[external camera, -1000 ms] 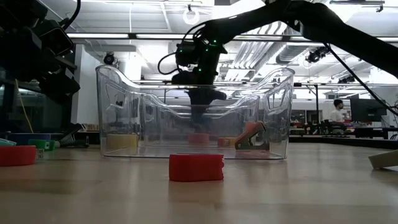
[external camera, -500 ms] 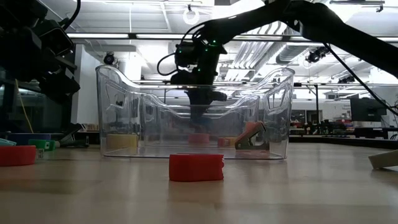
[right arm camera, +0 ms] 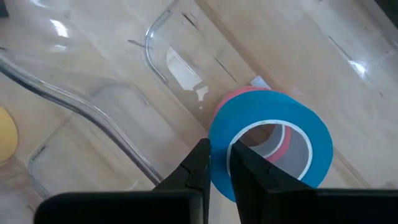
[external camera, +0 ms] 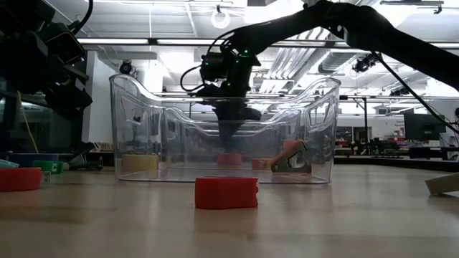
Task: Pick and place Stapler, Stapler remover, tape
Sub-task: Put the blue tape into the top transparent bin, then put the bottom dark blue tape into the top transparent bin
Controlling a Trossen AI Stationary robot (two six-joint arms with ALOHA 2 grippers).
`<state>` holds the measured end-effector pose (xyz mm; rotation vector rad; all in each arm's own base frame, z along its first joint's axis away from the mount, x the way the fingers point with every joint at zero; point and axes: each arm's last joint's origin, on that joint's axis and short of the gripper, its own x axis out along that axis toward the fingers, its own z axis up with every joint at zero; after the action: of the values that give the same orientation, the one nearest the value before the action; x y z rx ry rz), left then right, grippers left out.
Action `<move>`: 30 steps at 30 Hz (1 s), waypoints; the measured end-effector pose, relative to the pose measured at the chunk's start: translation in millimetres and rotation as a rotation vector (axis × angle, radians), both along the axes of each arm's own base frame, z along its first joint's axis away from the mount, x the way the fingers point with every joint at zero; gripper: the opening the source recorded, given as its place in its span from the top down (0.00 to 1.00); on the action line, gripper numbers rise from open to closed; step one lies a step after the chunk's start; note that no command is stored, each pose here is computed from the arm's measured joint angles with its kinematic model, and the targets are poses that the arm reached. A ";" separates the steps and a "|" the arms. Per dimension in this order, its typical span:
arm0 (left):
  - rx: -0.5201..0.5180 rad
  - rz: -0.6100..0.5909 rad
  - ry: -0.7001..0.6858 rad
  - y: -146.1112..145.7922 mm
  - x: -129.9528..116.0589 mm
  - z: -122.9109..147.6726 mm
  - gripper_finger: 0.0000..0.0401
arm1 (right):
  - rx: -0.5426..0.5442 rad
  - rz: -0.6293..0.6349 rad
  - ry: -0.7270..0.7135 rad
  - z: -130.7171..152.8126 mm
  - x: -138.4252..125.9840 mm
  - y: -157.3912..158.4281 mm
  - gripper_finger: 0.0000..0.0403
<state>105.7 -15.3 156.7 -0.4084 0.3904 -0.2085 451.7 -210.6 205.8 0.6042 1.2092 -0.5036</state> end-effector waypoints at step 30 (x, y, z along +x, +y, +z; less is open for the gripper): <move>0.000 0.000 0.000 0.0 0.0 0.0 0.42 | -0.044 -0.002 0.028 47.5 -23.0 7.6 0.66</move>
<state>105.7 -15.3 156.7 -0.4086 0.3904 -0.2085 428.8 -203.0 253.3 0.5623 1.2214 -0.5410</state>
